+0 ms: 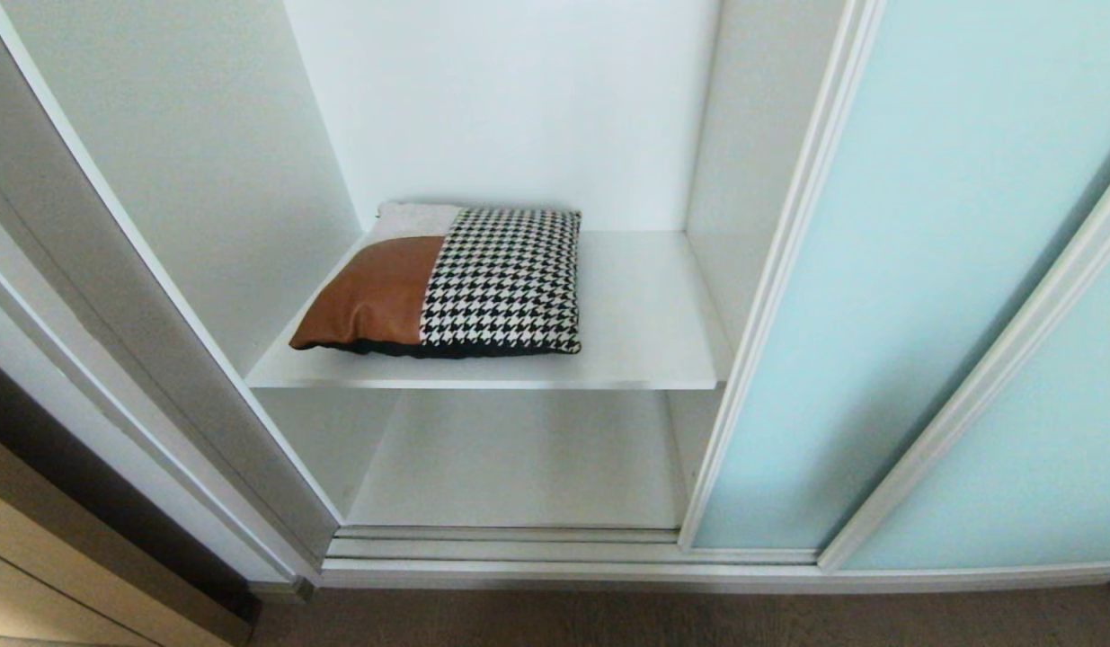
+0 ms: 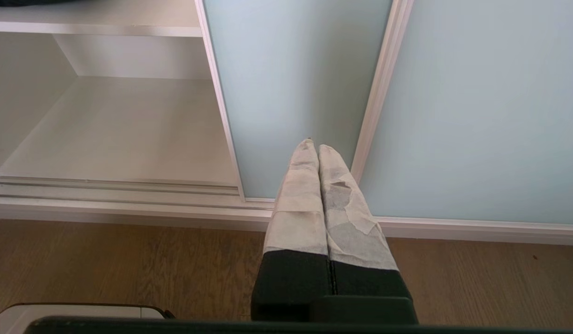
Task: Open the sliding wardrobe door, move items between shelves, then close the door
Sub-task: Close the door
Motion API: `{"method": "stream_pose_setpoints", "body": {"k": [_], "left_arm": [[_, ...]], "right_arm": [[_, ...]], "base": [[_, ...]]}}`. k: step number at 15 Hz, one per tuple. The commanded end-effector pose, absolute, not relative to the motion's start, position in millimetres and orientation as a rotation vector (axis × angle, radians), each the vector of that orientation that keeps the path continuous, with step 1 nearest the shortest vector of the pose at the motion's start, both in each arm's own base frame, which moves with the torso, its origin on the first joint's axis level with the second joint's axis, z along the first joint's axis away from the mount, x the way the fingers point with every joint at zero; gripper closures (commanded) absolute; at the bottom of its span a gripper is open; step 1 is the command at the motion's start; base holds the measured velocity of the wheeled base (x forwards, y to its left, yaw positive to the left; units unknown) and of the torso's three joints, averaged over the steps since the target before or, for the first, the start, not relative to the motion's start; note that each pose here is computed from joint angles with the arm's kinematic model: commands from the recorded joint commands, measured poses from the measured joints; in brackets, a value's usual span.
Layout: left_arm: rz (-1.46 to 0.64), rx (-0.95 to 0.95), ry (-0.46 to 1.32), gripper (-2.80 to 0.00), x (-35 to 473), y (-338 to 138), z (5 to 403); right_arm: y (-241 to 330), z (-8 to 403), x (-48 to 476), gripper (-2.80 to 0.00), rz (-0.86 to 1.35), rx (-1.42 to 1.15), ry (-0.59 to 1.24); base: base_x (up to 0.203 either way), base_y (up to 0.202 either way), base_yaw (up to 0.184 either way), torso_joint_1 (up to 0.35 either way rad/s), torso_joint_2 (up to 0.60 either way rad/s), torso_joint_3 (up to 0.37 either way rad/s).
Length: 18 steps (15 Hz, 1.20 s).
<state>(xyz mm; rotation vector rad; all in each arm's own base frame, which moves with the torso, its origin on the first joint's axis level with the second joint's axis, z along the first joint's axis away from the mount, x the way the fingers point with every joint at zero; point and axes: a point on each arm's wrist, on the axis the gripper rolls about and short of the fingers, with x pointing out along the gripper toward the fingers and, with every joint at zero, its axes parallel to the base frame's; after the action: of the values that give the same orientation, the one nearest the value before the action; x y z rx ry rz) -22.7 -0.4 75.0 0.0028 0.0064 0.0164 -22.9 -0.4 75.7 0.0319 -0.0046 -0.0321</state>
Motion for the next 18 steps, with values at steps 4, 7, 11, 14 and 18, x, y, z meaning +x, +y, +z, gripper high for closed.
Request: {"method": "stream_pose_setpoints", "body": {"k": [4,7,11,14,18], "left_arm": [[0.017,0.003,0.009,0.0,-22.5,-0.4,74.7],[0.017,0.003,0.009,0.0,-22.5,-0.4,74.7],[0.017,0.003,0.009,0.0,-22.5,-0.4,74.7],[0.017,0.003,0.009,0.0,-22.5,-0.4,74.7],[0.017,0.003,0.009,0.0,-22.5,-0.4,74.7]], "right_arm": [[-0.5,75.8,-22.9,0.0,-0.033,0.032,-0.005],[-0.5,75.8,-22.9,0.0,-0.033,0.032,-0.006],[-0.4,75.7,-22.9,0.0,-0.032,0.032,-0.005],[-0.5,75.5,-22.8,0.0,-0.032,0.032,-0.005],[-0.4,75.8,-22.9,0.0,-0.032,0.032,-0.005]], "base": [[0.0,0.0,0.0,0.0,0.0,0.0],[0.0,0.0,0.0,0.0,0.0,0.0],[0.0,0.0,0.0,0.0,0.0,0.0],[0.0,0.0,0.0,0.0,0.0,0.0],[0.0,0.0,0.0,0.0,0.0,0.0]]}}
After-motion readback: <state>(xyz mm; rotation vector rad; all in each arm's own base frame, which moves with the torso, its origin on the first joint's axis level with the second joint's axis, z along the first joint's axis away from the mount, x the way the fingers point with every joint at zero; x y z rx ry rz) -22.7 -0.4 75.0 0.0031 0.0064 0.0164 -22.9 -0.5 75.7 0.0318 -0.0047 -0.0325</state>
